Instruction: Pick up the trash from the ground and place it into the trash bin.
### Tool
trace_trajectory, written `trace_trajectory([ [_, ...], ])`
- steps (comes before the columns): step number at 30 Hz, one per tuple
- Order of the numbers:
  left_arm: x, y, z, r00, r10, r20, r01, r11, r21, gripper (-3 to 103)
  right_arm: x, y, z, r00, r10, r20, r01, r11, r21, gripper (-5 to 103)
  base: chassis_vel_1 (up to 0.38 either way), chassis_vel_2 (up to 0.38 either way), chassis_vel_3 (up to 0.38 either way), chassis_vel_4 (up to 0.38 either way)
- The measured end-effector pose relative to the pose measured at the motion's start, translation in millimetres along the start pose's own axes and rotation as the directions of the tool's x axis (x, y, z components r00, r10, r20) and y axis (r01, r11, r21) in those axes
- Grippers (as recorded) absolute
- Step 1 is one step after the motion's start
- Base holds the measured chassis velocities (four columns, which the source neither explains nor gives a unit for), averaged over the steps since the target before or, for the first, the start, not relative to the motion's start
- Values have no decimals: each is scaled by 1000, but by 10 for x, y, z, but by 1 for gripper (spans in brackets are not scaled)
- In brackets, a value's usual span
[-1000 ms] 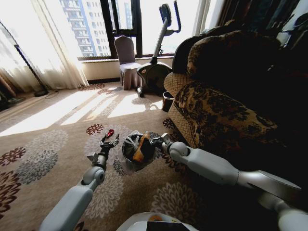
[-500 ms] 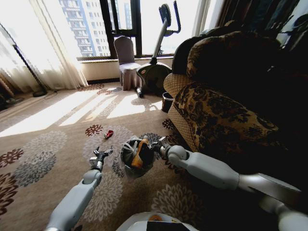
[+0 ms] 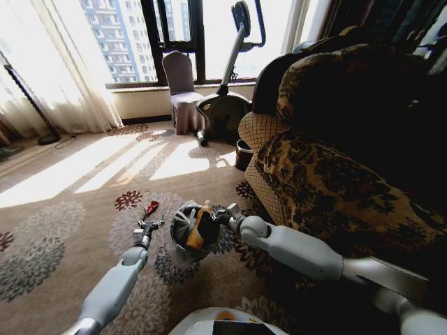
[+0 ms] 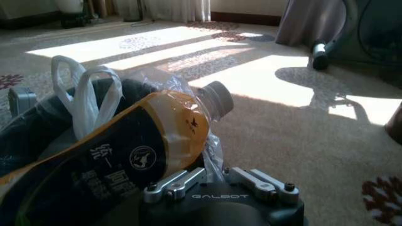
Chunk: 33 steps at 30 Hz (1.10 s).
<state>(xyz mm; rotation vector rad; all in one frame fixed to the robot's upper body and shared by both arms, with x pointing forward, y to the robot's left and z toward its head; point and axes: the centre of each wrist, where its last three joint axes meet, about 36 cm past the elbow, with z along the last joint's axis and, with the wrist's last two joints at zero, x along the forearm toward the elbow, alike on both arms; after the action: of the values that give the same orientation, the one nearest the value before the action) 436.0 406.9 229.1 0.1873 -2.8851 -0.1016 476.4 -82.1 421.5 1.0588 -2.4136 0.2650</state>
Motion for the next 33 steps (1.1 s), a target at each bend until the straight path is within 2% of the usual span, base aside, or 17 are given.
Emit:
trace_trajectory([
  [6,45,87,-11,1000,-10,-4,10,1000,0,100,-9,32,-12,1000,1,5,-1,1000,-1,0,-88,265,-12,-236],
  [18,101,51,40,1000,-10,-19,10,1000,23,100,81,157,11,998,1,56,0,1000,-21,0,31,172,-49,-135],
  [33,84,5,-1,1000,-11,-23,12,999,36,100,122,186,61,998,-1,56,3,999,-35,0,121,23,-90,-22],
])
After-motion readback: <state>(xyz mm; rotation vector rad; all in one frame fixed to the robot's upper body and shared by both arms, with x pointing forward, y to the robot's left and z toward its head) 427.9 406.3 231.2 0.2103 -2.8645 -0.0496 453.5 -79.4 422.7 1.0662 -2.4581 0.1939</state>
